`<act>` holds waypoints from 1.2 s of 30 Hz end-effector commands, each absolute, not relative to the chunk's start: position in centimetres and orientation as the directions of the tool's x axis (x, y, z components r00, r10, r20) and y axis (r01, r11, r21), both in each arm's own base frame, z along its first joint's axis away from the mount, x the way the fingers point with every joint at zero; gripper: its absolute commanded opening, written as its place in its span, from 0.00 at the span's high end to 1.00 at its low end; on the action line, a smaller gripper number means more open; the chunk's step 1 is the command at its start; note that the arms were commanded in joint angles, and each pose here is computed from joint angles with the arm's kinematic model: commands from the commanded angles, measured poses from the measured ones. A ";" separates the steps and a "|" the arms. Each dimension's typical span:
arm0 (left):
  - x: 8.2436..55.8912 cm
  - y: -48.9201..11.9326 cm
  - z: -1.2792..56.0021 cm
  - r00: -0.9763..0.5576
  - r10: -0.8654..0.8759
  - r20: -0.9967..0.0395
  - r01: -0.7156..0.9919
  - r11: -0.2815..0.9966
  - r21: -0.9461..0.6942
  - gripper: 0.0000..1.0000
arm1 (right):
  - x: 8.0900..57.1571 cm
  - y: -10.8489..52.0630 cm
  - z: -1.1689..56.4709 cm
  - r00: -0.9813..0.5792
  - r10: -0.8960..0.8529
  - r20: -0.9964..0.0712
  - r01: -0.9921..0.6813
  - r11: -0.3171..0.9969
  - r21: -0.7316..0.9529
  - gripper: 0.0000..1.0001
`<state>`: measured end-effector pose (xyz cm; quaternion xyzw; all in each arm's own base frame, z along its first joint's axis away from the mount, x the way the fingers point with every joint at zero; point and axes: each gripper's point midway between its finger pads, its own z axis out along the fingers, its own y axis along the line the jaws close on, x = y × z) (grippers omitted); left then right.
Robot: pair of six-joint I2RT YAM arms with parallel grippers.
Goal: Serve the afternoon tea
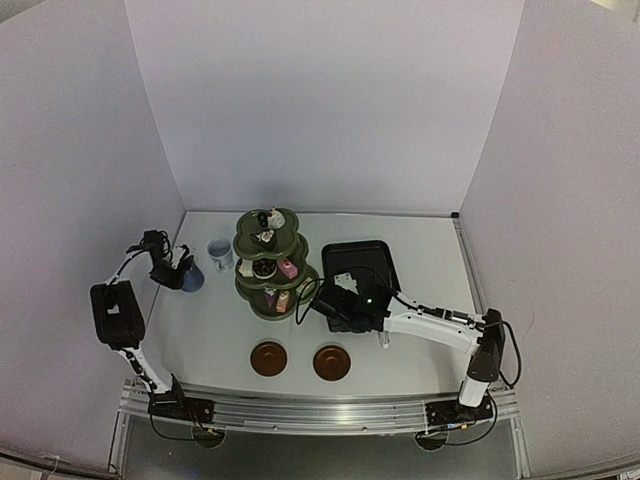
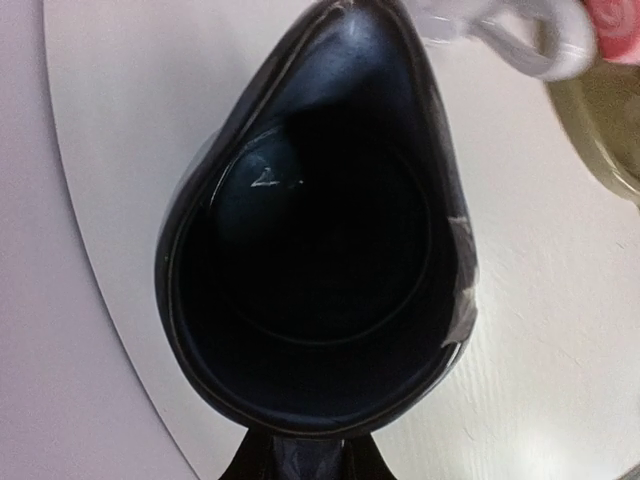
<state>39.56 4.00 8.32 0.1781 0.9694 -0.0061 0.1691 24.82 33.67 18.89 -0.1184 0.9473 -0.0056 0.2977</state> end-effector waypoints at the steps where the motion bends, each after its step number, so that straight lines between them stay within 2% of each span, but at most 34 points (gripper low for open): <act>1: 33.6 -1.0 13.9 -0.697 0.575 -0.428 0.651 0.758 -0.042 1.00 | 25.1 32.4 20.6 -0.775 -0.207 -0.597 -0.195 0.977 -0.086 0.30; 4: 27.3 -3.5 14.1 -0.581 0.691 -0.429 0.799 0.586 -0.138 1.00 | 25.2 32.2 20.6 -0.772 -0.208 -0.601 -0.191 0.977 -0.094 0.29; 8: 20.3 -6.5 14.5 -0.466 0.746 -0.476 0.885 0.404 -0.232 1.00 | 25.3 32.0 20.6 -0.772 -0.211 -0.600 -0.192 0.977 -0.097 0.29; 11: 17.5 -8.2 13.6 -0.387 0.799 -0.461 0.922 0.329 -0.203 1.00 | 25.3 31.7 20.6 -0.772 -0.208 -0.601 -0.186 0.978 -0.099 0.29; 13: 16.4 -9.7 12.8 -0.314 0.835 -0.452 0.949 0.288 -0.126 1.00 | 25.3 31.5 20.4 -0.773 -0.212 -0.598 -0.185 0.977 -0.107 0.28; 16: 16.8 -12.4 13.1 -0.192 0.848 -0.495 0.972 0.235 0.026 1.00 | 25.3 31.2 20.2 -0.777 -0.216 -0.591 -0.185 0.976 -0.112 0.25; 20: 17.9 -15.4 11.9 -0.115 0.884 -0.453 0.972 0.195 0.134 1.00 | 25.2 30.2 19.4 -0.792 -0.204 -0.575 -0.168 0.979 -0.116 0.19; 23: 18.1 -18.4 10.8 -0.103 0.901 -0.421 0.976 0.173 0.132 1.00 | 25.1 29.3 19.0 -0.801 -0.188 -0.568 -0.147 0.982 -0.117 0.13; 27: 19.0 -22.0 10.7 -0.058 0.895 -0.442 0.978 0.139 0.154 1.00 | 24.8 28.6 19.1 -0.804 -0.161 -0.572 -0.124 0.987 -0.104 0.08; 36: 19.7 -23.9 8.7 0.032 0.892 -0.451 0.982 0.056 0.181 1.00 | 24.7 27.6 19.1 -0.803 -0.133 -0.581 -0.091 0.991 -0.101 0.06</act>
